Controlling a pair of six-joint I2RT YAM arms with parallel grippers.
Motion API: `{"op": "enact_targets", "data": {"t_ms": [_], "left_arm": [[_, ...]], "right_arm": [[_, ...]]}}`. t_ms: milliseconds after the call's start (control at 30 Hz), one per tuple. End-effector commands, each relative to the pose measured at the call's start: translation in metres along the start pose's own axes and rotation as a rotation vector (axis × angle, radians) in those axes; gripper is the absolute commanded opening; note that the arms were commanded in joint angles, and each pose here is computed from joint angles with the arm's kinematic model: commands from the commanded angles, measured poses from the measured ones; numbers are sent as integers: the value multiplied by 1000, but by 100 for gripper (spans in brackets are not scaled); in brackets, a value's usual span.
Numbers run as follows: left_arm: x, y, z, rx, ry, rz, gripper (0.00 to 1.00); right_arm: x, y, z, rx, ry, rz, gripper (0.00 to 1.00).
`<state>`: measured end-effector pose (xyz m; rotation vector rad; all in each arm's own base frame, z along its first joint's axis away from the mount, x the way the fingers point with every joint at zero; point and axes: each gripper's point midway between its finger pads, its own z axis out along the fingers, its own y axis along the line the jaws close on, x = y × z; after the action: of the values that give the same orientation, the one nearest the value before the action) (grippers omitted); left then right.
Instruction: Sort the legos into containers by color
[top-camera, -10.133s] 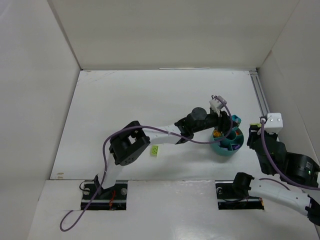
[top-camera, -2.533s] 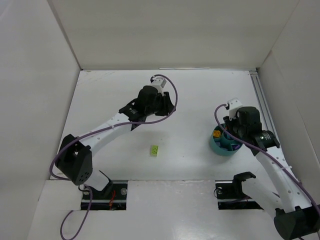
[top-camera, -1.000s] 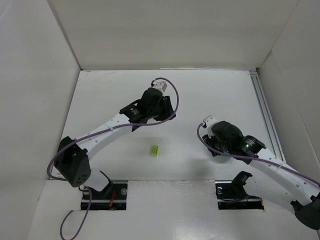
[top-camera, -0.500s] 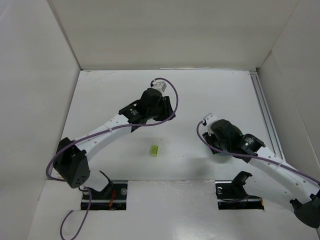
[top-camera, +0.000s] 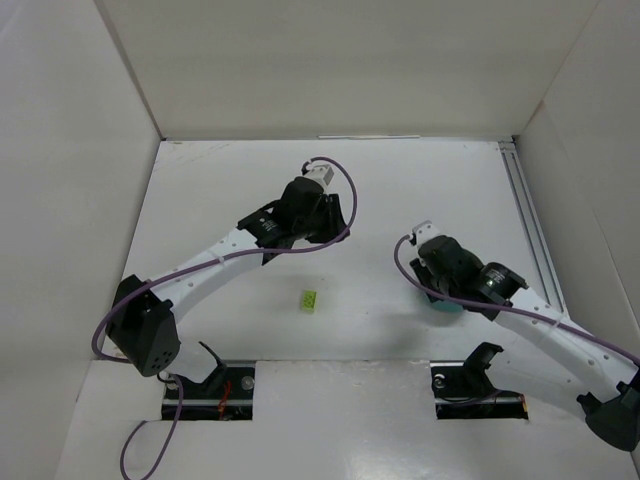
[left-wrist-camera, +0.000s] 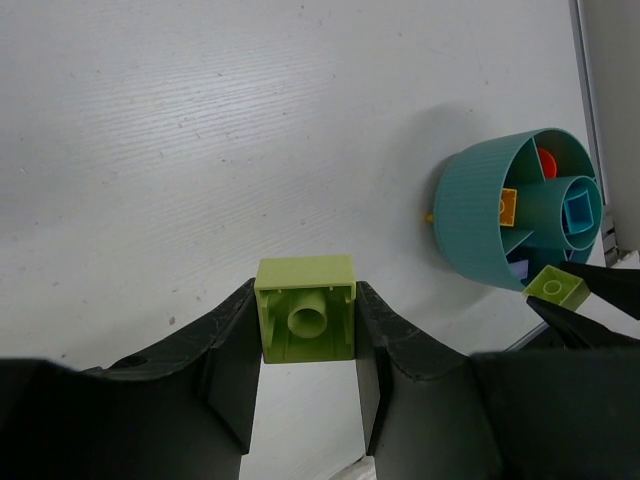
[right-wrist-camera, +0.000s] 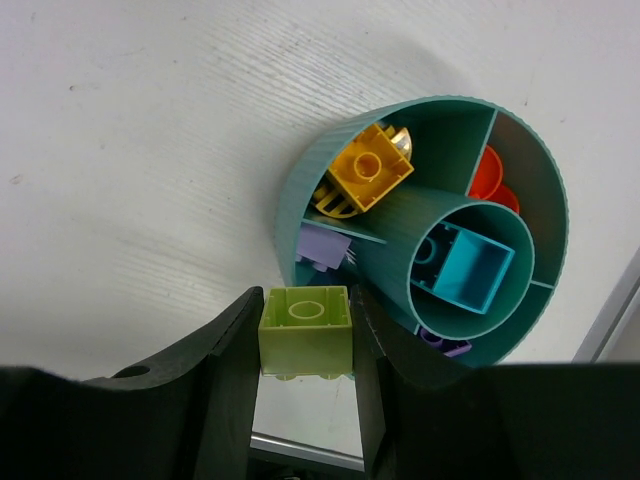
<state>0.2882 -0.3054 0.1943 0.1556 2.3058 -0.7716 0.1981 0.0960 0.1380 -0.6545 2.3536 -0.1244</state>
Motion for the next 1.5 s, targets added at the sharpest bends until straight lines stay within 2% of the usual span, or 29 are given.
{"op": "enact_targets", "data": {"t_ms": [0, 67, 567, 800, 900, 933, 1033, 1133, 1367, 1467], "left_arm": [[-10, -9, -11, 27, -36, 37, 0], [-12, -9, -8, 26, -35, 47, 0], [-15, -16, -2, 49, -21, 68, 0], [-16, -19, -3, 57, -15, 68, 0], [-16, -19, -3, 57, -15, 68, 0], [-16, -19, -3, 57, -15, 68, 0], [-16, -19, -3, 57, -15, 68, 0], [-18, -20, -6, 62, -23, 69, 0], [-19, -23, -10, 75, -25, 69, 0], [-19, -23, -10, 75, -25, 69, 0]], "right_arm": [[-15, -13, -11, 53, -45, 62, 13], [-8, -16, -9, 69, -25, 72, 16], [-12, -43, -9, 169, -33, 130, 22], [-4, -42, -5, 168, -10, 129, 31], [-5, -41, -6, 158, -18, 133, 41], [-5, -39, -6, 149, -18, 133, 47], [-5, -38, -6, 140, -17, 133, 56], [-5, -38, -8, 139, -27, 137, 70], [-8, -39, -13, 129, -45, 144, 74], [-12, -40, -17, 128, -64, 152, 79]]}}
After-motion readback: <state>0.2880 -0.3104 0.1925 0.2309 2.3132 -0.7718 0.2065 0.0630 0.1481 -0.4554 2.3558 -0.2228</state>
